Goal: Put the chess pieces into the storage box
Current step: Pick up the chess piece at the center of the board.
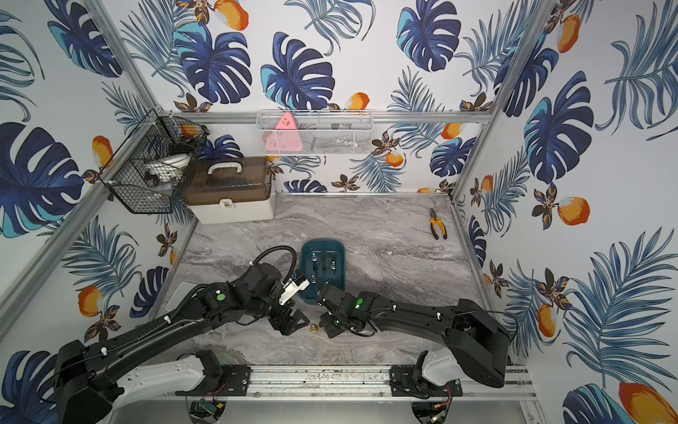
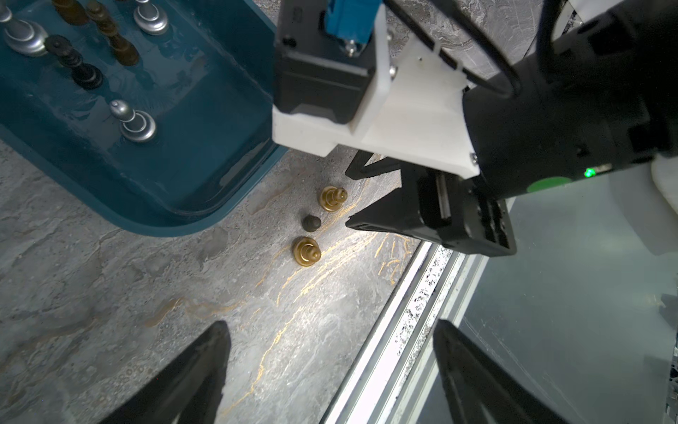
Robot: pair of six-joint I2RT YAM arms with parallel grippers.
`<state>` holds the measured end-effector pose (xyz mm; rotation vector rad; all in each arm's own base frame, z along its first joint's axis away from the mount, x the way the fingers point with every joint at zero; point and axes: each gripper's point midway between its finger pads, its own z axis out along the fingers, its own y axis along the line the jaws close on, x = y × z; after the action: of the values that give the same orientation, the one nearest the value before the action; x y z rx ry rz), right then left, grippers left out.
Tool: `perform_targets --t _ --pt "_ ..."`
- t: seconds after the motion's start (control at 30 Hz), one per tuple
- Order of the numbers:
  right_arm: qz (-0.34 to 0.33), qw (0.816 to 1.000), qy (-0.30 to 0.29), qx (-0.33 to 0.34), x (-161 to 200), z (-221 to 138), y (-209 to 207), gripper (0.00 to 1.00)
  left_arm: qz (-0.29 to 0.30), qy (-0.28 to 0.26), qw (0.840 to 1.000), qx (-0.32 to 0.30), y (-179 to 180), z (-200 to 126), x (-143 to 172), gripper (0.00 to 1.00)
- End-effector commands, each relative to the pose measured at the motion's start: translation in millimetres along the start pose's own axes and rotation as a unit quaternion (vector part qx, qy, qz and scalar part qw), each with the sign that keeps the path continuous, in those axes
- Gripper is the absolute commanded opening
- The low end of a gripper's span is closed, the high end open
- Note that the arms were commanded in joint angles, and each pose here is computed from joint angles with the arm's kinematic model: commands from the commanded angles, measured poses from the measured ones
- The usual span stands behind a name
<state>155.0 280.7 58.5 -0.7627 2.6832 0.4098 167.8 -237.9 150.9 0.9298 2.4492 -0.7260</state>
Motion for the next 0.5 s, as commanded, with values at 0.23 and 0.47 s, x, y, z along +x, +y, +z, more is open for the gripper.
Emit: perform_targets --t 0.23,0.47 --pt "-0.004 1.0 -0.012 0.026 -9.3 10.2 -5.3 0.42 0.015 -0.018 1.0 0.0 -0.7 -0.4 -8.0 0.91" --pt "-0.009 0.999 -0.016 0.036 -12.4 16.4 -7.9 0.37 0.014 -0.014 1.0 0.001 -0.7 0.9 -7.7 0.91"
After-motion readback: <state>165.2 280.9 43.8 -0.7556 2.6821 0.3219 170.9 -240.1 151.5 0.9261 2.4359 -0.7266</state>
